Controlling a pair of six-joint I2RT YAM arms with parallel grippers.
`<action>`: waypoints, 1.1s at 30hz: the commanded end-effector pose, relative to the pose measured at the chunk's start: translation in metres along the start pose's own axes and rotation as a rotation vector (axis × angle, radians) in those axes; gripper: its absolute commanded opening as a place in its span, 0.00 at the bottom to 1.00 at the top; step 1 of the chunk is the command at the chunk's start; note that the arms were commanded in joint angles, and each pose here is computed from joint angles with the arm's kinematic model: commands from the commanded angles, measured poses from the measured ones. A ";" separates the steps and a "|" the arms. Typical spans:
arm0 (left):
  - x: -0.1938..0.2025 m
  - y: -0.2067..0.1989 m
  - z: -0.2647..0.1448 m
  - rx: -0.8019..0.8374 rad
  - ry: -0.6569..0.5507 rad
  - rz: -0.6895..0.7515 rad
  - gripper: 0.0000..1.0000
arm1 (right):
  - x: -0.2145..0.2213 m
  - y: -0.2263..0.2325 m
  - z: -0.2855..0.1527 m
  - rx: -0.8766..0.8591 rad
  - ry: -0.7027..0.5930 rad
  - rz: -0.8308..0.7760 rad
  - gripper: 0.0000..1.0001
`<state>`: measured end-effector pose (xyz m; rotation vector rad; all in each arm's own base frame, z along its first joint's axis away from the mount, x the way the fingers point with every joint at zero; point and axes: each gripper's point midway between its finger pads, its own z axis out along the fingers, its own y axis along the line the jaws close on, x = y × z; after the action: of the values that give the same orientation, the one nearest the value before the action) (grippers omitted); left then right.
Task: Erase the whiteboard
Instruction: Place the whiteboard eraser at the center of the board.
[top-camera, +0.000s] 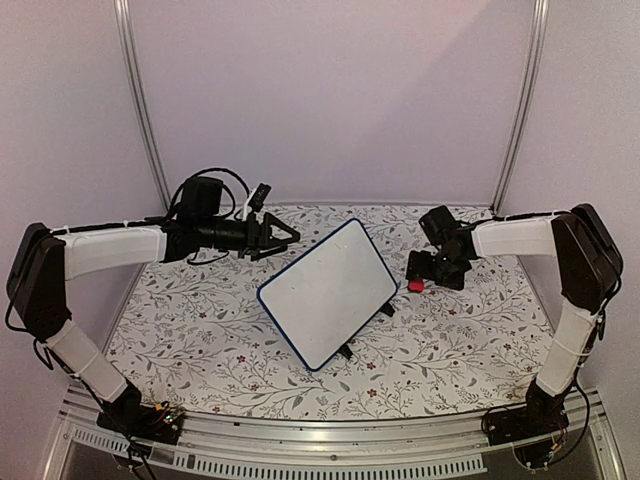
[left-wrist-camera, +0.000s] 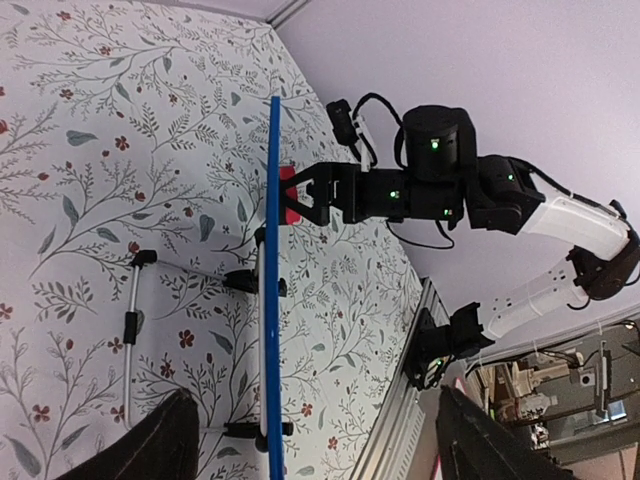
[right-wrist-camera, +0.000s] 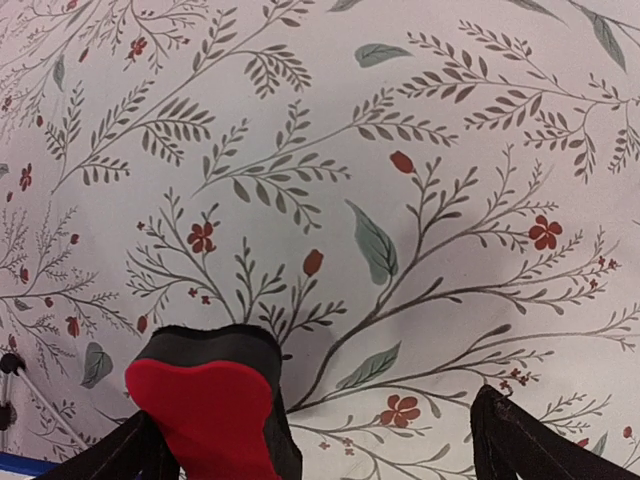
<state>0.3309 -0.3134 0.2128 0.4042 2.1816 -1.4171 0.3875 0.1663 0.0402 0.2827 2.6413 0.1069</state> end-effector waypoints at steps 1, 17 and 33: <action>-0.004 -0.002 -0.004 0.012 -0.019 0.014 0.81 | -0.007 0.026 0.002 -0.057 0.000 0.017 0.99; -0.005 -0.004 -0.005 0.021 -0.020 0.018 0.81 | -0.008 0.054 -0.005 -0.150 0.009 0.015 0.99; -0.005 -0.005 -0.006 0.023 -0.021 0.020 0.81 | -0.016 0.062 -0.047 -0.254 -0.027 0.041 0.99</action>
<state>0.3302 -0.3136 0.2127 0.4074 2.1793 -1.4218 0.3931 0.2173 0.0768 0.2516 2.6027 0.3867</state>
